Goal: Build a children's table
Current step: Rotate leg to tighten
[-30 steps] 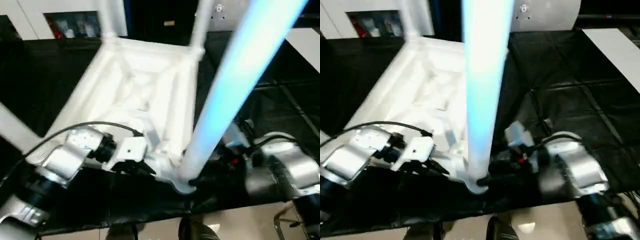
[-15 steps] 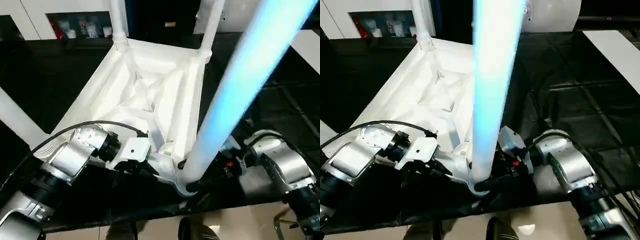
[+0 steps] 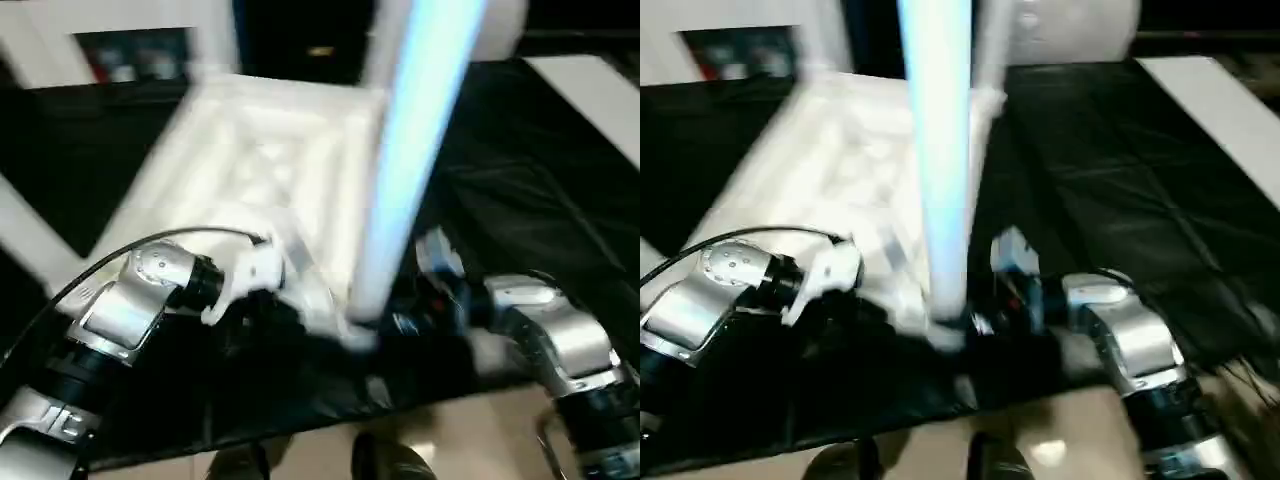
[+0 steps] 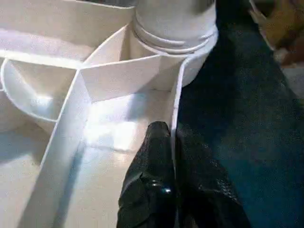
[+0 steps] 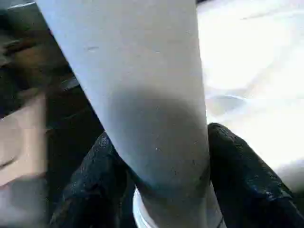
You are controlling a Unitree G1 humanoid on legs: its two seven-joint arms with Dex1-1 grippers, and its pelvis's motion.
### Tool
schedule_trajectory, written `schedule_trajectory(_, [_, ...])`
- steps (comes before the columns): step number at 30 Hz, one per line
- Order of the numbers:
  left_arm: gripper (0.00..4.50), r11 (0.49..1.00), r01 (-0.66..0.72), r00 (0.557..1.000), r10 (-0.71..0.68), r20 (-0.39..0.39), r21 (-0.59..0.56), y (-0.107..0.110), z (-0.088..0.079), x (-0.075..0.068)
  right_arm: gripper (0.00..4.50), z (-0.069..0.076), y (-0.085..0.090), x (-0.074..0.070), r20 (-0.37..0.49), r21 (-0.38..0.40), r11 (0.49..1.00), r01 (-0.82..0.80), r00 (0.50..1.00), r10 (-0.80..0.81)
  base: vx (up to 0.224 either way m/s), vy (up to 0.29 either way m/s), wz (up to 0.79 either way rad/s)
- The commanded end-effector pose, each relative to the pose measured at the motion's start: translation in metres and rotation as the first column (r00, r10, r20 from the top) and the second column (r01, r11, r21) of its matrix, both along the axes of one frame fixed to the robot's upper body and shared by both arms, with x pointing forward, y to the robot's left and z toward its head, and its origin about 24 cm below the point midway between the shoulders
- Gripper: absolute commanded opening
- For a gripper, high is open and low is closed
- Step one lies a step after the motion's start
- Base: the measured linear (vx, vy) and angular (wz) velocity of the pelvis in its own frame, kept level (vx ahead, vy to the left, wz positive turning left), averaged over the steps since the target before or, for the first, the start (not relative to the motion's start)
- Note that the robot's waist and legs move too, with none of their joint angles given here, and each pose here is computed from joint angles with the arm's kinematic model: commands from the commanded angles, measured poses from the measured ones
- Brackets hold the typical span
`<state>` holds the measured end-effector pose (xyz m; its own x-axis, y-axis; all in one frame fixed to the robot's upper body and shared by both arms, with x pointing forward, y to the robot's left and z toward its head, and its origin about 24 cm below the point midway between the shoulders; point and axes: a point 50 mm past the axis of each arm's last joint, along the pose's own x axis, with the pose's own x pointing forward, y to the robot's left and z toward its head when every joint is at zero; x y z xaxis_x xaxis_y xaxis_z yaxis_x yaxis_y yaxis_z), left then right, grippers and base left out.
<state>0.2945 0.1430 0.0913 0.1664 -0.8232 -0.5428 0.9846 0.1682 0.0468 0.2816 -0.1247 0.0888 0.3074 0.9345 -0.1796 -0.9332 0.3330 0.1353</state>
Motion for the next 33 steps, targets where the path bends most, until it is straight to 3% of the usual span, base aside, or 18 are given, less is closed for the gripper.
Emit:
schedule_trajectory(1, [0.0, 0.995, -0.064, 0.998, 0.065, 0.016, -0.083, -0.021, 0.004, 0.0, 2.14, -0.013, 0.029, -0.004, -0.09, -0.006, 0.999, 0.045, 0.995, -0.045, 0.0, 0.0, 0.0])
schedule_trajectory(4, [0.0, 0.979, -0.167, 0.986, 0.169, 0.005, -0.12, -0.032, 0.004, 0.002, 2.13, -0.016, 0.038, 0.0, -0.101, -0.019, 0.987, 0.158, 0.982, -0.159, 0.0, 0.0, 0.0])
schedule_trajectory(8, [0.0, 0.907, -0.381, 0.923, 0.384, -0.021, -0.18, -0.064, 0.002, 0.006, 2.09, -0.021, 0.057, 0.008, -0.087, -0.06, 0.929, 0.365, 0.925, -0.369, 0.0, 0.0, 0.0])
schedule_trajectory(9, [0.0, 0.878, -0.437, 0.897, 0.443, -0.017, -0.197, -0.076, 0.002, 0.008, 2.09, -0.021, 0.063, 0.012, -0.092, -0.067, 0.889, 0.452, 0.885, -0.457, 0.0, 0.0, 0.0])
schedule_trajectory(14, [0.0, 0.847, -0.489, 0.867, 0.498, -0.009, -0.206, -0.09, 0.003, 0.008, 2.07, -0.018, 0.071, 0.016, -0.093, -0.054, 0.828, 0.558, 0.823, -0.561, 0.0, 0.0, 0.0])
schedule_trajectory(15, [0.0, 0.845, -0.493, 0.864, 0.503, -0.007, -0.206, -0.09, 0.004, 0.008, 2.57, -0.017, 0.072, 0.015, -0.089, -0.045, 0.826, 0.562, 0.821, -0.564, 0.0, 0.0, 0.0])
schedule_trajectory(17, [0.0, 0.85, -0.489, 0.866, 0.5, 0.005, -0.195, -0.088, 0.003, 0.008, 2.7, -0.016, 0.07, 0.014, -0.068, -0.033, 0.826, 0.562, 0.824, -0.563, 0.0, 0.0, 0.0])
schedule_trajectory(24, [0.0, 0.887, -0.44, 0.891, 0.451, 0.058, -0.143, -0.066, -0.001, 0.004, 3.28, -0.01, 0.043, 0.011, -0.041, 0.031, 0.812, 0.583, 0.812, -0.582, 0.0, 0.0, 0.0])
schedule_trajectory(29, [0.0, 0.936, -0.335, 0.937, 0.343, 0.067, -0.107, -0.048, -0.003, -0.004, 3.66, -0.003, 0.01, 0.002, 0.046, 0.06, 0.867, 0.495, 0.866, -0.497, 0.0, 0.0, 0.0])
schedule_trajectory(33, [0.0, 0.955, -0.291, 0.954, 0.295, 0.06, -0.066, -0.037, -0.006, -0.007, 3.99, -0.004, -0.008, -0.002, 0.09, 0.022, 0.889, 0.458, 0.884, -0.458, 0.0, 0.0, 0.0])
